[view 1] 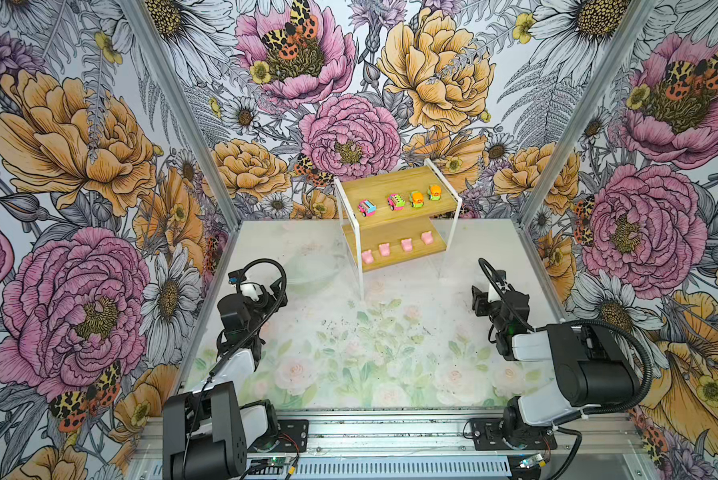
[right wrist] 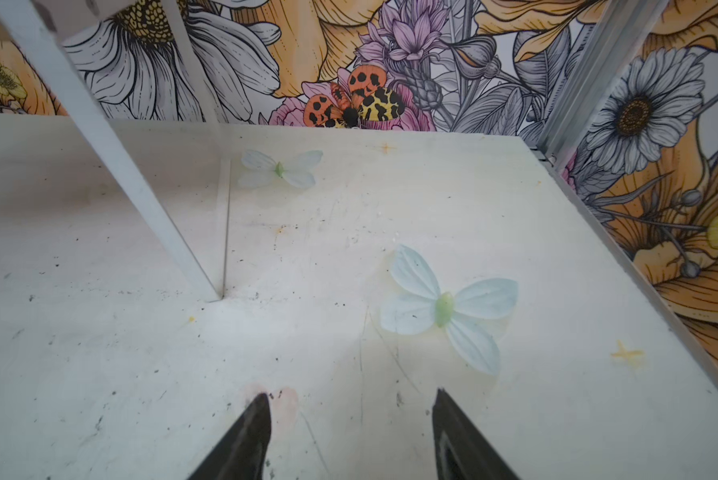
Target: Place and organize the plastic toys onto the shelf
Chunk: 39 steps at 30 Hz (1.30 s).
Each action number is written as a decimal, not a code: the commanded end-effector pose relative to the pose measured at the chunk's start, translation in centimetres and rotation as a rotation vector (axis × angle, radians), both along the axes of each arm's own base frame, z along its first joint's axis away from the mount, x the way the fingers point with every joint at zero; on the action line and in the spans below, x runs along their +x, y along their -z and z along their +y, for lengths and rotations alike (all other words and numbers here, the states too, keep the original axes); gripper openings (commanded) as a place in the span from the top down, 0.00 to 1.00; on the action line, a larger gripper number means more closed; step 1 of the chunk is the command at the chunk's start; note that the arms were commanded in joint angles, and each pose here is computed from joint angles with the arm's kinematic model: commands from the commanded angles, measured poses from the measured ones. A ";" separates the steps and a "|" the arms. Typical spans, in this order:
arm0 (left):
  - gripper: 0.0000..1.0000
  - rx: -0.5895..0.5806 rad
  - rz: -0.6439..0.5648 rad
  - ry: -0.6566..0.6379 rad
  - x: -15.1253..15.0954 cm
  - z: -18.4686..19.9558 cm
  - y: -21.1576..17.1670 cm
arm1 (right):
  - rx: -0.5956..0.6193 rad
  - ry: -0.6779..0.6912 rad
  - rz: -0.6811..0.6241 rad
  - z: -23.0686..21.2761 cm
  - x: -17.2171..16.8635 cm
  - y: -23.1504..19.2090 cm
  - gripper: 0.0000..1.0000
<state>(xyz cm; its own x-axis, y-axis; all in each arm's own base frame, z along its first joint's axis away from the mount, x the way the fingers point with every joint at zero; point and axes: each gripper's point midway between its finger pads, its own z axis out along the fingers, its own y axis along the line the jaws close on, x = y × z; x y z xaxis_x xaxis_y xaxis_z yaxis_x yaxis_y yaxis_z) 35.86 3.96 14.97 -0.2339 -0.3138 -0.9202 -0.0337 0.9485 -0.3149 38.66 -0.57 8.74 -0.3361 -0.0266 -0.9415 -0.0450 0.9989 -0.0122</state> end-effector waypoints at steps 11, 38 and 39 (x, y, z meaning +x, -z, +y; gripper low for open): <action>0.01 0.069 -0.125 0.079 3.6 -0.3 -0.2 | 0.038 -0.014 -0.066 0.1 1.6 -2.4 0.27; 0.01 0.221 -0.082 0.049 4.4 -2.6 1.9 | 0.002 -0.006 -0.071 0.5 1.5 -2.4 0.01; 0.01 0.222 -0.083 0.047 4.5 -2.6 1.8 | 0.007 -0.008 -0.068 0.5 1.6 -2.4 0.01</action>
